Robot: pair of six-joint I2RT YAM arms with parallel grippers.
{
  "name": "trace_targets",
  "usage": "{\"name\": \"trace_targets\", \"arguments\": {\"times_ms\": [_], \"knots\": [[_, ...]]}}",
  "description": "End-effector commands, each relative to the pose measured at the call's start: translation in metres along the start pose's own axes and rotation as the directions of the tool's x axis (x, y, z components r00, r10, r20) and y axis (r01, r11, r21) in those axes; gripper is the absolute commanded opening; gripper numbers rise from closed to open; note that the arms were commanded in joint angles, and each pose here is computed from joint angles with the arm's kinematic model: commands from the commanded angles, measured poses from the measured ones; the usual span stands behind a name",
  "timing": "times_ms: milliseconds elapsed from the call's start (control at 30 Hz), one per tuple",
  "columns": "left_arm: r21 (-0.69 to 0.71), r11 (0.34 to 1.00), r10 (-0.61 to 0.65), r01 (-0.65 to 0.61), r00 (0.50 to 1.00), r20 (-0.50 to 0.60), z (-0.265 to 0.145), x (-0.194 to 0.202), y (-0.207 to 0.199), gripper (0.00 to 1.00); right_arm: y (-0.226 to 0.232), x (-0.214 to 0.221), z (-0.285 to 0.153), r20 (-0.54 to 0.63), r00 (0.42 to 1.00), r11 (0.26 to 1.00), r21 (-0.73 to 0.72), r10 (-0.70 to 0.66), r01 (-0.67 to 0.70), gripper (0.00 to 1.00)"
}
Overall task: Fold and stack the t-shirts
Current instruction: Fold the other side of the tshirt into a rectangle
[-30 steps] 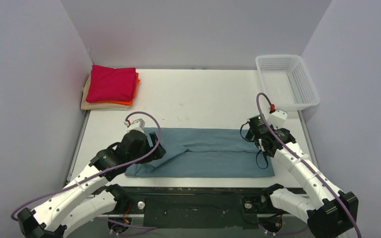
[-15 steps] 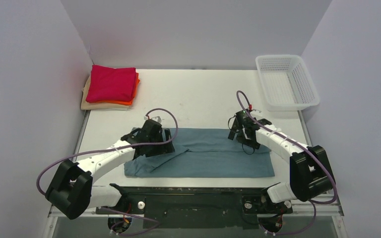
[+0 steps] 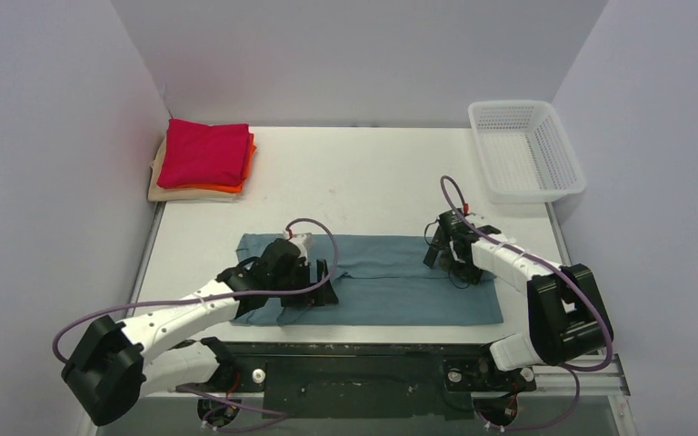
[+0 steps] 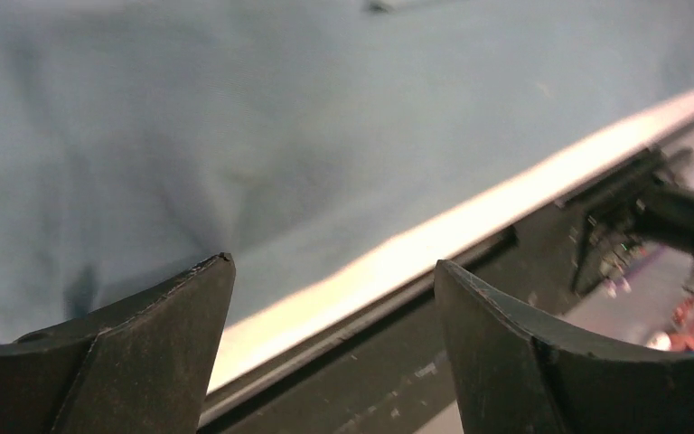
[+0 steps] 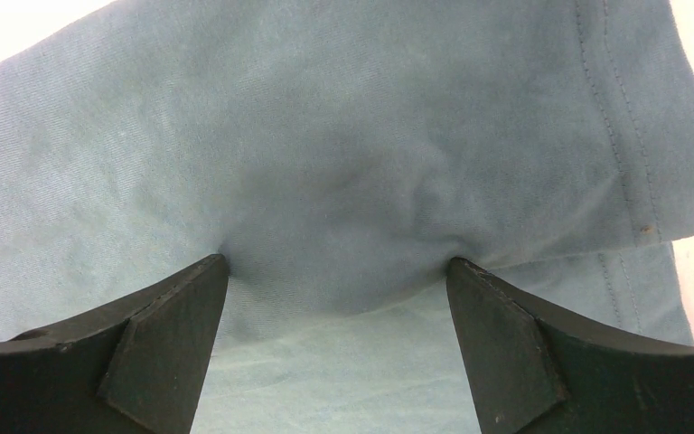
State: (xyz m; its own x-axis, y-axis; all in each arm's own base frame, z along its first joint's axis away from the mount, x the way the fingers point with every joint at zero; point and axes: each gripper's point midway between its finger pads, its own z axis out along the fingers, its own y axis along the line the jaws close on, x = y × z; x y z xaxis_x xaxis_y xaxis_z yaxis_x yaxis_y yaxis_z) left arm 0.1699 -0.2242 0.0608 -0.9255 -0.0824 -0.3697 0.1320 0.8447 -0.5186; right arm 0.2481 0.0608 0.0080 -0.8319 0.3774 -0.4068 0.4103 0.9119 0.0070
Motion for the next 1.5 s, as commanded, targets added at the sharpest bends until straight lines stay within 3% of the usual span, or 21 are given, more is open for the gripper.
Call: {"name": "trace_targets", "arguments": {"times_ms": [0, 67, 133, 300, 433, 600, 733, 967, 1200, 1467], "knots": [[0.204, 0.977, 0.064, -0.056, 0.997, -0.037, -0.022, 0.023, -0.044, 0.92, -0.001, 0.000, -0.004, 0.006, 1.000, 1.000, -0.023, 0.019, -0.018, 0.85], [0.197, 0.978, 0.075, -0.064, 0.996, -0.048, -0.026, 0.031, -0.043, 0.92, -0.002, 0.001, -0.004, 0.007, 1.000, 0.999, -0.026, 0.021, -0.021, 0.85], [0.113, 0.992, 0.063, -0.064, 0.998, 0.011, -0.034, 0.021, -0.031, 0.92, -0.003, 0.002, -0.005, 0.007, 1.000, 0.999, -0.026, 0.021, -0.021, 0.85], [-0.073, 0.996, 0.061, -0.042, 0.958, 0.281, -0.057, -0.037, -0.010, 0.92, -0.004, 0.001, -0.006, 0.007, 1.000, 0.999, -0.030, 0.024, -0.023, 0.85], [-0.100, 0.993, -0.017, 0.057, 0.933, 0.360, -0.051, -0.071, 0.006, 0.93, -0.005, 0.000, -0.006, 0.010, 1.000, 0.999, -0.031, 0.022, -0.022, 0.85], [-0.134, 0.987, -0.051, 0.089, 0.963, 0.265, -0.007, -0.080, 0.032, 0.93, -0.004, 0.000, -0.006, 0.005, 1.000, 0.999, -0.037, 0.022, -0.021, 0.85], [-0.078, 0.996, -0.030, 0.045, 0.983, 0.183, 0.010, -0.071, 0.017, 0.93, -0.003, -0.002, -0.009, 0.017, 1.000, 0.999, -0.048, 0.026, -0.025, 0.85], [-0.039, 0.999, -0.004, 0.012, 0.983, 0.182, 0.007, -0.058, 0.001, 0.93, -0.005, 0.000, -0.009, 0.017, 1.000, 0.999, -0.044, 0.023, -0.022, 0.85], [-0.046, 0.999, 0.001, 0.004, 0.995, 0.103, 0.016, -0.025, -0.002, 0.93, -0.007, 0.003, -0.007, 0.010, 1.000, 0.999, -0.040, 0.023, -0.022, 0.85], [0.056, 0.997, 0.051, -0.055, 0.997, 0.064, 0.012, -0.003, -0.053, 0.93, -0.004, 0.003, -0.008, 0.011, 1.000, 0.998, -0.059, 0.028, -0.027, 0.85]]}}
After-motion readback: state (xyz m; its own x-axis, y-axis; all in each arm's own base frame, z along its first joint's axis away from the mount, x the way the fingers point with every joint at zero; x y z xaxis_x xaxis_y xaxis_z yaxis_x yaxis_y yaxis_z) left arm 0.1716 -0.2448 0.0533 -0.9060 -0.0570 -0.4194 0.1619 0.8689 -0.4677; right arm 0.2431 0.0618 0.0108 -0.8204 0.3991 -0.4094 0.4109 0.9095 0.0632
